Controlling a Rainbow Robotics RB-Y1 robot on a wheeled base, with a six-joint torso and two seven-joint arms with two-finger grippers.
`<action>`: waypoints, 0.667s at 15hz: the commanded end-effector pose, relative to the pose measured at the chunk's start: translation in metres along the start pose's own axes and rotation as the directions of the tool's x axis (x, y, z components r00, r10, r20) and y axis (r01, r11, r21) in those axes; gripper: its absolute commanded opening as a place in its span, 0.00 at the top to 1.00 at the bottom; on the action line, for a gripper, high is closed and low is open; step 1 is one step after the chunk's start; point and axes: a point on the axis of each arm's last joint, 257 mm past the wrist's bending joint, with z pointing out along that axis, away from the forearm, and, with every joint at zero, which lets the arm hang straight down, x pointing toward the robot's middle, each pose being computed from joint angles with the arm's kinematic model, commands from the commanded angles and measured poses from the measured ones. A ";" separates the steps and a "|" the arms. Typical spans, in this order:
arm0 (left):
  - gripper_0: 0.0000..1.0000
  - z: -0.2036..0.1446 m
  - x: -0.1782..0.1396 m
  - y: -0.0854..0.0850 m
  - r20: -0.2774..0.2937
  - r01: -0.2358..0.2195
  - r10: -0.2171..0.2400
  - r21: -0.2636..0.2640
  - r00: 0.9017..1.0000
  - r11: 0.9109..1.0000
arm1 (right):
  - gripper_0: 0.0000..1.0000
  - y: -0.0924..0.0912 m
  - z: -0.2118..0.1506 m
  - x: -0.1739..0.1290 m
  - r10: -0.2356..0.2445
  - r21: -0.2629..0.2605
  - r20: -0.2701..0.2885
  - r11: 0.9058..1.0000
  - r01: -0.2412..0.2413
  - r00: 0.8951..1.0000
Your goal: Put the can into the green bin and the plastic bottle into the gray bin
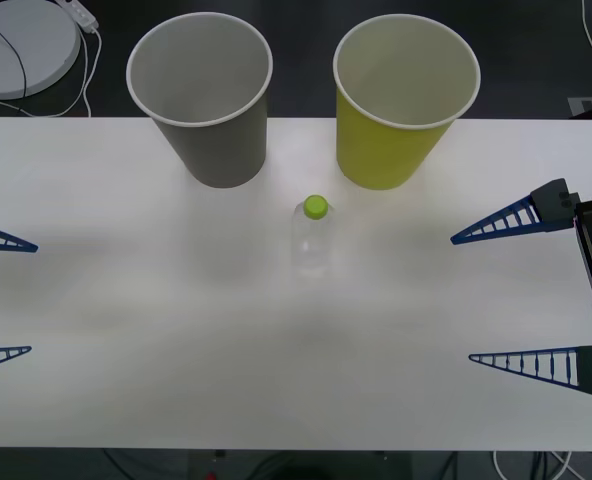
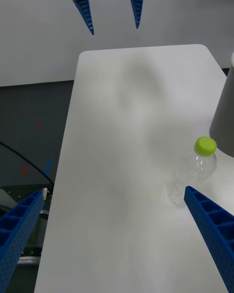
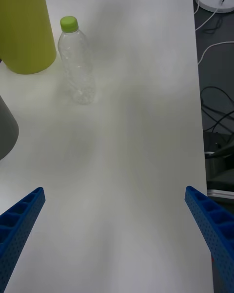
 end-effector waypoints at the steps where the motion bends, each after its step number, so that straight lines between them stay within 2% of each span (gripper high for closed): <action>1: 0.00 0.000 0.000 0.000 0.000 0.000 0.000 0.000 1.000 1.000 | 0.00 0.000 0.000 0.000 0.000 0.000 0.000 1.000 0.000 1.000; 3: 0.00 0.000 0.000 0.000 0.000 0.000 0.000 0.000 1.000 1.000 | 0.00 0.000 0.000 0.000 0.000 0.000 0.000 1.000 0.000 1.000; 4: 0.00 0.000 0.000 0.000 0.000 0.000 0.000 0.000 1.000 1.000 | 0.00 0.001 0.002 0.000 0.033 0.014 0.028 0.999 -0.033 0.999; 10: 0.00 0.000 0.000 0.000 0.000 0.000 0.000 0.000 1.000 1.000 | 0.00 -0.004 0.002 0.000 0.063 0.045 0.065 0.997 -0.066 0.996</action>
